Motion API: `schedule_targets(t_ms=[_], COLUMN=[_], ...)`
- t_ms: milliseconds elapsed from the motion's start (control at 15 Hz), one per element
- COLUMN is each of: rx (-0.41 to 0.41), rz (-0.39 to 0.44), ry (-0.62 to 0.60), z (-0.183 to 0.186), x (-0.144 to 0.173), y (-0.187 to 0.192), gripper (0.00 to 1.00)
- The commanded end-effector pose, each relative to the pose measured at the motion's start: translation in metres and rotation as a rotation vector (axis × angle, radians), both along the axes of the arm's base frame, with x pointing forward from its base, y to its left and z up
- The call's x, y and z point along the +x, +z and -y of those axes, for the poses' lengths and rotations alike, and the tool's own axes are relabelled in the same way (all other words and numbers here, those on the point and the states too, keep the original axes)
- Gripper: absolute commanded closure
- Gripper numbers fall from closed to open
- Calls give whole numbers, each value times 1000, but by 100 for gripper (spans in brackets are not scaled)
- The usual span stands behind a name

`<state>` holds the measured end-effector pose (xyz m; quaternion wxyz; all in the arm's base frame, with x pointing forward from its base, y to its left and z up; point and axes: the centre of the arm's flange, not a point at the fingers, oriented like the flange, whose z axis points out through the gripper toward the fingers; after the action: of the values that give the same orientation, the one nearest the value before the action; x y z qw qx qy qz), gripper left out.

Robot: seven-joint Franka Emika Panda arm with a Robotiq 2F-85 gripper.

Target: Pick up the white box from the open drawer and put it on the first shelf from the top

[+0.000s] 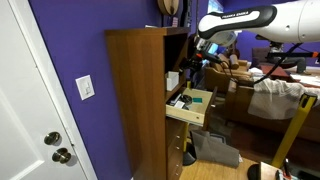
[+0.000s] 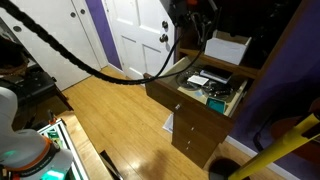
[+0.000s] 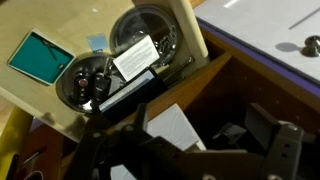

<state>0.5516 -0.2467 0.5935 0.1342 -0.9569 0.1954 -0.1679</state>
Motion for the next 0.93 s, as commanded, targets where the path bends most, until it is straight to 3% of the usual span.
schedule_targets(t_ms=[0,400,600,733,800,867], rx=[-110,-328,-330,-337,-318,-322], rz=[-34,-89,-113,-132,-110,-116], ry=[171,371,478,454,451,457], z=[-10,-20,-37,-53,-35,-40], x=[-52,-99,-121,-133,-108,-113], y=[-3,16,20,12,26,24], gripper=[0,0,0,0,0,0])
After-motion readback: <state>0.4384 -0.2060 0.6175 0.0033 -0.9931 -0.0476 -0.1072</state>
